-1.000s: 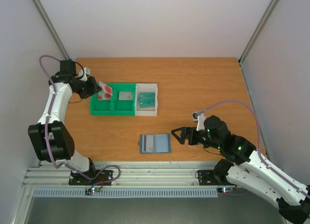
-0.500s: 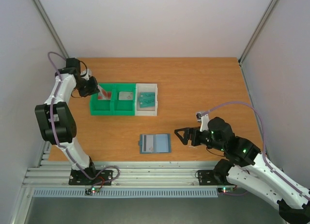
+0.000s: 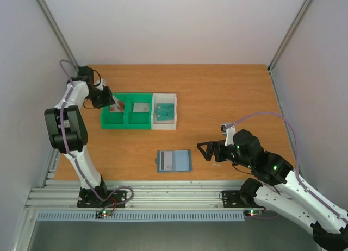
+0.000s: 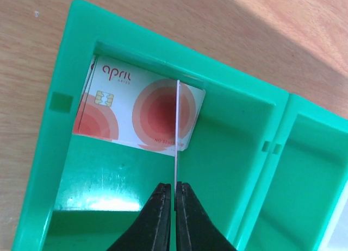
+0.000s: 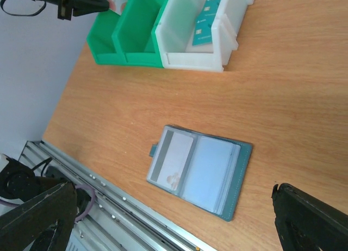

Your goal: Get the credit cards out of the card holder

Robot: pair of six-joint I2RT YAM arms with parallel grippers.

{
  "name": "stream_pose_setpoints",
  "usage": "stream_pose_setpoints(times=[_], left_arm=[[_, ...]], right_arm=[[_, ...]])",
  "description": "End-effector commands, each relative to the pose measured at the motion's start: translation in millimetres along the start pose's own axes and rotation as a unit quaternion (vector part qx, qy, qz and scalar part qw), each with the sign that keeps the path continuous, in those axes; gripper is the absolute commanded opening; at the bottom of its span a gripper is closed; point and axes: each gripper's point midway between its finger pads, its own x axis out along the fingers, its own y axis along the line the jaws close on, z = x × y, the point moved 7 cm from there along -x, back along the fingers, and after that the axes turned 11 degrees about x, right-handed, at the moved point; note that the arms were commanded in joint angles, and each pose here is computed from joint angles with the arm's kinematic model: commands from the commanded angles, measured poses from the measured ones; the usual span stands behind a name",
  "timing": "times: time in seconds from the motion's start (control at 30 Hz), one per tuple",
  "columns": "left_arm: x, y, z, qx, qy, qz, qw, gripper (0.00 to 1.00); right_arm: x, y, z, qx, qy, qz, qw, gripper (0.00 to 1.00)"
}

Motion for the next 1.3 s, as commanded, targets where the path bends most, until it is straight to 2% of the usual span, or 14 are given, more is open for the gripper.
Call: stream_pose_setpoints(times=[0.0, 0.13, 0.23, 0.4, 0.6, 0.7, 0.8, 0.93, 0.97, 1.13, 1.27], left_arm=[[5.2, -0.8, 16.1, 0.008, -0.018, -0.011, 1.0, 0.06], [7.2, 3.3, 16.6, 0.01, -0.013, 0.006, 1.0, 0.08], [7.3, 4.5, 18.3, 0.014, -0.013, 0.011, 1.0, 0.17], [3.7, 4.2, 19.7, 0.011, -0.015, 0.017, 1.0, 0.26], [-11.7, 0.8, 27.4, -0.007, -0.039, 0.035, 0.999, 0.5], [-27.9, -13.5, 32.9, -0.013, -0.074, 0.002, 0.997, 0.58], [-45.6, -25.8, 32.4, -0.016, -0.103, -0.025, 0.994, 0.66], [-71.5, -42.2, 25.8, -0.019, -0.121, -0.053, 0.991, 0.96], [-77.2, -45.8, 23.3, -0.017, -0.123, -0.061, 0.99, 0.99], [-92.8, -58.4, 6.3, -0.016, -0.117, -0.094, 0.989, 0.99], [-96.3, -74.4, -10.6, -0.015, -0.131, -0.189, 0.973, 0.99]], right_arm=[[-4.0, 1.8, 5.3, -0.015, -0.017, -0.006, 1.0, 0.98], [-5.4, 3.0, 8.5, -0.03, -0.021, -0.016, 0.999, 0.98], [-7.0, 6.4, 11.4, -0.037, -0.02, -0.017, 0.999, 0.98], [-3.4, 0.1, 12.3, -0.031, -0.029, -0.041, 0.998, 0.99], [-2.7, 7.0, 6.8, -0.033, -0.003, -0.006, 0.999, 0.98], [-7.9, 14.5, 7.0, -0.038, -0.003, 0.026, 0.999, 0.98], [-10.0, 13.4, 6.6, -0.029, -0.002, 0.022, 0.999, 0.98], [-11.6, 13.8, 5.7, -0.014, 0.01, 0.015, 1.0, 0.98], [-12.8, 14.2, 5.8, -0.01, 0.012, 0.014, 1.0, 0.98], [-15.8, 9.9, 8.7, -0.001, 0.015, -0.029, 0.999, 0.98], [-17.0, 10.3, 11.9, 0.001, 0.019, -0.052, 0.998, 0.98]])
